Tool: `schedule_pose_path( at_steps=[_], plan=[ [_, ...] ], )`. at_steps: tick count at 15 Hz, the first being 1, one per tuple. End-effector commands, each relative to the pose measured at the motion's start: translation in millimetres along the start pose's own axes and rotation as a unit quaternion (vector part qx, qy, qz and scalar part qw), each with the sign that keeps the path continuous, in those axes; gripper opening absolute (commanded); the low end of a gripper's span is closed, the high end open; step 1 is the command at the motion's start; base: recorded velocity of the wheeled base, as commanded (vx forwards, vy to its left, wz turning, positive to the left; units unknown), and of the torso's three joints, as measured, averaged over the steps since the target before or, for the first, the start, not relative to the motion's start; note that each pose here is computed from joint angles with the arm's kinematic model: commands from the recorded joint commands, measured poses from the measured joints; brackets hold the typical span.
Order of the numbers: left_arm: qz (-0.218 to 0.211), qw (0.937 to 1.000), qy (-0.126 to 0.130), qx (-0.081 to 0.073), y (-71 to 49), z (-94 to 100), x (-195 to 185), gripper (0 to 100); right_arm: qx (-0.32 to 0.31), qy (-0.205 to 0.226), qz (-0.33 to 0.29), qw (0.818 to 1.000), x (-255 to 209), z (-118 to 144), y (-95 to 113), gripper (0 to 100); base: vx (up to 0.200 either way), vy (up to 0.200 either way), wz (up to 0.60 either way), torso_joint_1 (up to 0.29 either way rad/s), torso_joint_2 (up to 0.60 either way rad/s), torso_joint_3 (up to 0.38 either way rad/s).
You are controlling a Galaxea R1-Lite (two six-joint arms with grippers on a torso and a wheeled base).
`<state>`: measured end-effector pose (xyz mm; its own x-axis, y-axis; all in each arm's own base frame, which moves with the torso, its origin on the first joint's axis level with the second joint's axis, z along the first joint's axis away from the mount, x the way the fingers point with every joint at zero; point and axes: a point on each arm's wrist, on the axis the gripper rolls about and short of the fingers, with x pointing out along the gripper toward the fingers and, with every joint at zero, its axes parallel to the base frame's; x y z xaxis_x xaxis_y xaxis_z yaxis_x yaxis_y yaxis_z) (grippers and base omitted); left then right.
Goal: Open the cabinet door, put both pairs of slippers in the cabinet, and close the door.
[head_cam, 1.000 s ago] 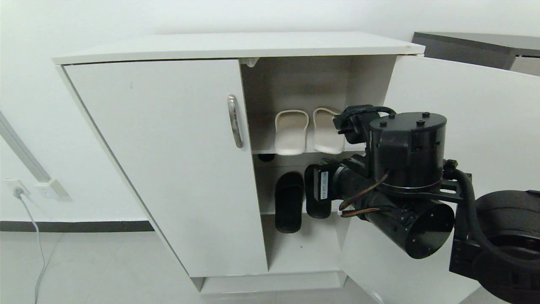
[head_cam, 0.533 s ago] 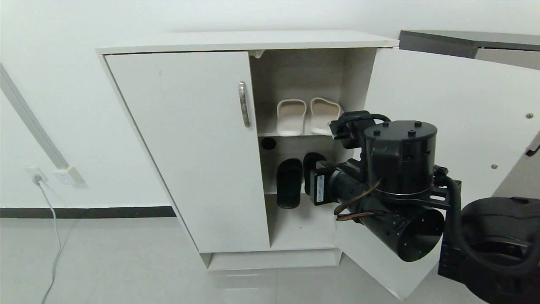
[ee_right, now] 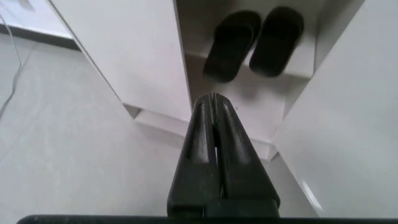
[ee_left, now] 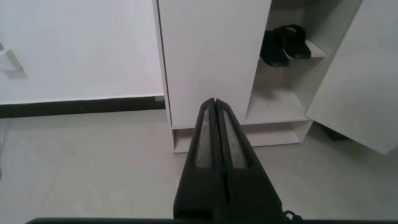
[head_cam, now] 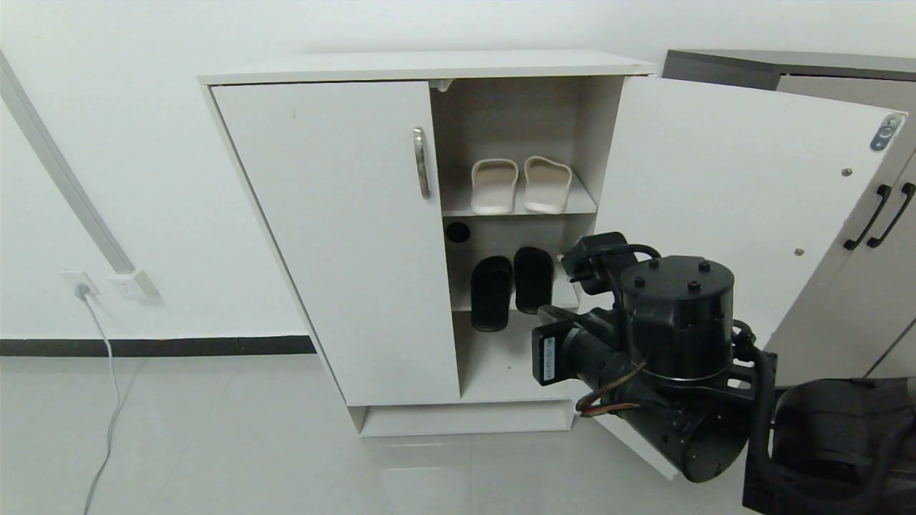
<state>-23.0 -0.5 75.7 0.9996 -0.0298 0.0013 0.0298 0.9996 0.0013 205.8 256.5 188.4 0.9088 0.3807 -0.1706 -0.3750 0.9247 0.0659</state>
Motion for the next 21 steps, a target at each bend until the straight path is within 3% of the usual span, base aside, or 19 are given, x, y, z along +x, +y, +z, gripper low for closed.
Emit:
schedule_pose_path(
  at_steps=[1,9,21],
  plan=[
    [0.0,1.0,0.001,0.0,0.0,0.0,0.1,0,-0.007,0.013,-0.002,1.0,1.2,-9.1,-2.8,0,0.0,0.0,0.0,0.0,0.0,0.0],
    [0.0,1.0,0.001,-0.001,0.0,0.0,0.1,0,-0.02,0.042,0.015,0.999,1.1,-24.7,-7.7,0,0.0,0.0,0.0,0.0,0.0,0.0],
    [0.0,1.0,0.001,-0.001,0.0,0.0,0.1,0,-0.025,0.05,0.012,0.998,4.9,-30.2,-7.1,0,0.0,0.0,0.0,0.0,0.0,0.0]
  ],
)
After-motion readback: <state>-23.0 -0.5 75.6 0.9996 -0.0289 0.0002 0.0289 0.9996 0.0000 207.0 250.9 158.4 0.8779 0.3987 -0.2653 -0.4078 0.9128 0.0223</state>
